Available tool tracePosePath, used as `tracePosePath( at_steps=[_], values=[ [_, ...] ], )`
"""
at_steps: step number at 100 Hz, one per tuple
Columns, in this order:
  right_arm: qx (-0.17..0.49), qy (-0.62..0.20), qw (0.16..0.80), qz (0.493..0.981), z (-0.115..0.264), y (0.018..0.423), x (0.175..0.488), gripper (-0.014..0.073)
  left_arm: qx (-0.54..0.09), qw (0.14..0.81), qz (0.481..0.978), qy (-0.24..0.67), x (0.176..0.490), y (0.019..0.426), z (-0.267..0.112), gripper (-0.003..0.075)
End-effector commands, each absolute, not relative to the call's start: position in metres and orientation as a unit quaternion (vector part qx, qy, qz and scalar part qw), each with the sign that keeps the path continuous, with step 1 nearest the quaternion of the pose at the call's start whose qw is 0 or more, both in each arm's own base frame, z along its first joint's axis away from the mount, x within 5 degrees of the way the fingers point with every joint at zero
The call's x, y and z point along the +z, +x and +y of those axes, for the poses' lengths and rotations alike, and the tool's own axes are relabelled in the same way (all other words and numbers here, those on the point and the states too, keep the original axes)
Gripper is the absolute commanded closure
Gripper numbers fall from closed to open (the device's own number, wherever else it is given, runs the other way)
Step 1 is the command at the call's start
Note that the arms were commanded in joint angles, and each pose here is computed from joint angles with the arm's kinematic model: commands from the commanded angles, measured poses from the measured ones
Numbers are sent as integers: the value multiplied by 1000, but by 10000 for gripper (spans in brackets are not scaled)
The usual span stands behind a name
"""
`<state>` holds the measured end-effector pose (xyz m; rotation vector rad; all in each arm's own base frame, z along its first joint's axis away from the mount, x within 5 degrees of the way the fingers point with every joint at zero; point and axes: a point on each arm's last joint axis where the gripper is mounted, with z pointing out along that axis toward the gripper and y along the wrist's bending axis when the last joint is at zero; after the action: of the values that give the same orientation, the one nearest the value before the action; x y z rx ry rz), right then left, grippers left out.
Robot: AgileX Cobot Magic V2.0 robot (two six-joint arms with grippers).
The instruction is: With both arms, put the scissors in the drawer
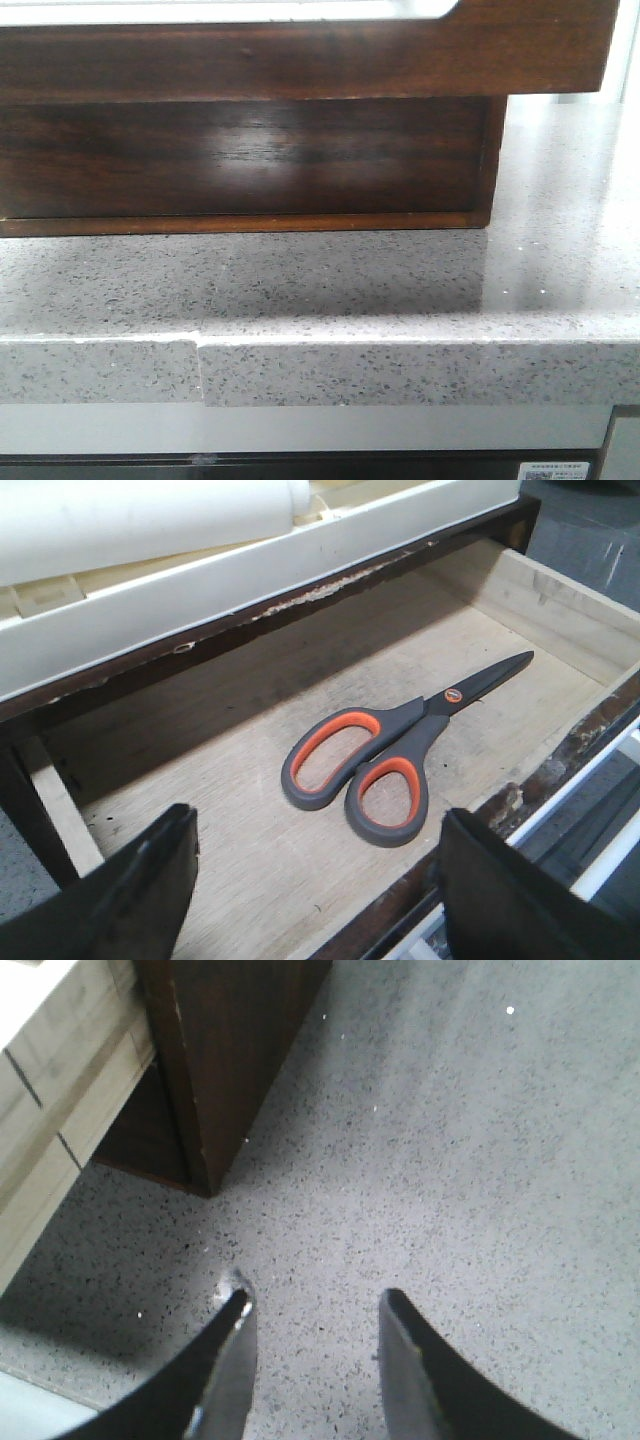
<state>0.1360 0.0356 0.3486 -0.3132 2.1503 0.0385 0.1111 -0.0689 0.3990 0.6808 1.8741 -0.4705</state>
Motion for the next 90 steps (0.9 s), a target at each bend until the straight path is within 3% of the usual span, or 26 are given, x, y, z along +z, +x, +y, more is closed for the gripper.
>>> tracePosePath(
  at_steps=[1,15,39,52,90],
  values=[
    [18,-128,517,846,36,138,364,343,-209,555,760,264,414,112,-70,251],
    [19,-128,519,845,36,138,364,405,-209,558,759,263,415,113,-69,349],
    [19,-128,519,845,36,138,364,665,-208,560,758,261,415,113,-69,622],
    [17,-129,520,844,36,138,364,664,-209,559,759,262,415,113,-69,737],
    [18,-127,510,850,35,137,363,664,-208,556,760,264,415,112,-69,741]
  ],
)
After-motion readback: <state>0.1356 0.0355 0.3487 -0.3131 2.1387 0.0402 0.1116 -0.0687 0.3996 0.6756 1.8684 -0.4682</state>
